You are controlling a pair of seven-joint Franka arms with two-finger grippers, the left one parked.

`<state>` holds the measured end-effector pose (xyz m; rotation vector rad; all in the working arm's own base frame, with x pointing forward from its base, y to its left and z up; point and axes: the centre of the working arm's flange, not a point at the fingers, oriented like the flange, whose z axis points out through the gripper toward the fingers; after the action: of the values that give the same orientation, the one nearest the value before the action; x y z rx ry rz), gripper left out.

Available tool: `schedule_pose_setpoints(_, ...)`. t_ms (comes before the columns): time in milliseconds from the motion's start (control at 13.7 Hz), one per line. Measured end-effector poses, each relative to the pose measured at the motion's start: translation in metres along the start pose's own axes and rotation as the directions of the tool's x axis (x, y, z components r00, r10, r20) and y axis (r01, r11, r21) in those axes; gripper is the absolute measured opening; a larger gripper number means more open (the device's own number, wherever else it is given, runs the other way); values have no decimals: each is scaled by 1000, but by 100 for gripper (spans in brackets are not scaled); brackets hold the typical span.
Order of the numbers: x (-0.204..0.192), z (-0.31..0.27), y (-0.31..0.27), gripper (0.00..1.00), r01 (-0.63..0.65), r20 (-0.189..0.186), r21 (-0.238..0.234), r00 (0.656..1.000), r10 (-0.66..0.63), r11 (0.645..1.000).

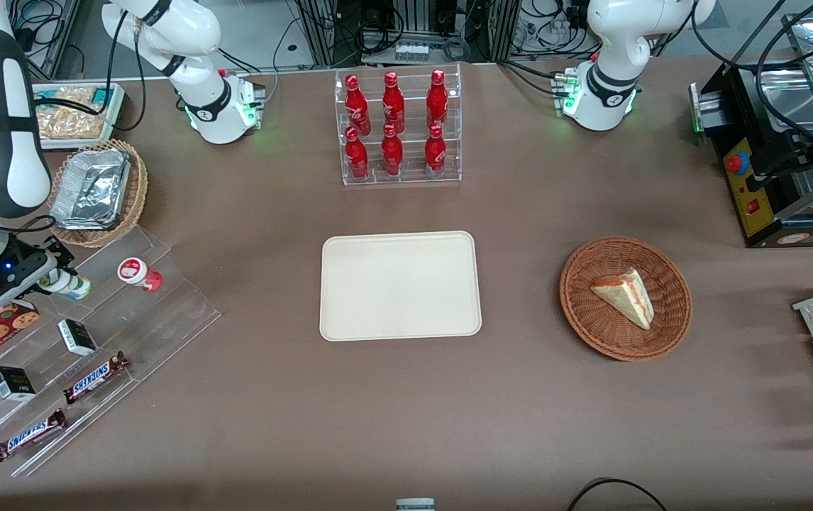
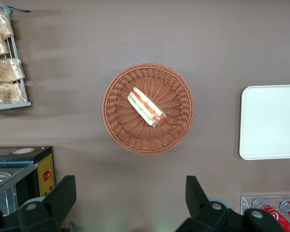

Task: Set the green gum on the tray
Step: 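Lift the gum tub and carry it over the cream tray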

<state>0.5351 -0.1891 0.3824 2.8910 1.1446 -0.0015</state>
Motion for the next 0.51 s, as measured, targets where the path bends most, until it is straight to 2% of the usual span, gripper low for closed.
schedule_pose_setpoints(220, 24, -27, -6, 58, -28, 21, 38, 999, 28, 999)
schedule_pose_setpoints(512, 79, -47, -42, 58, -96, 59, 71, 994, 92, 993)
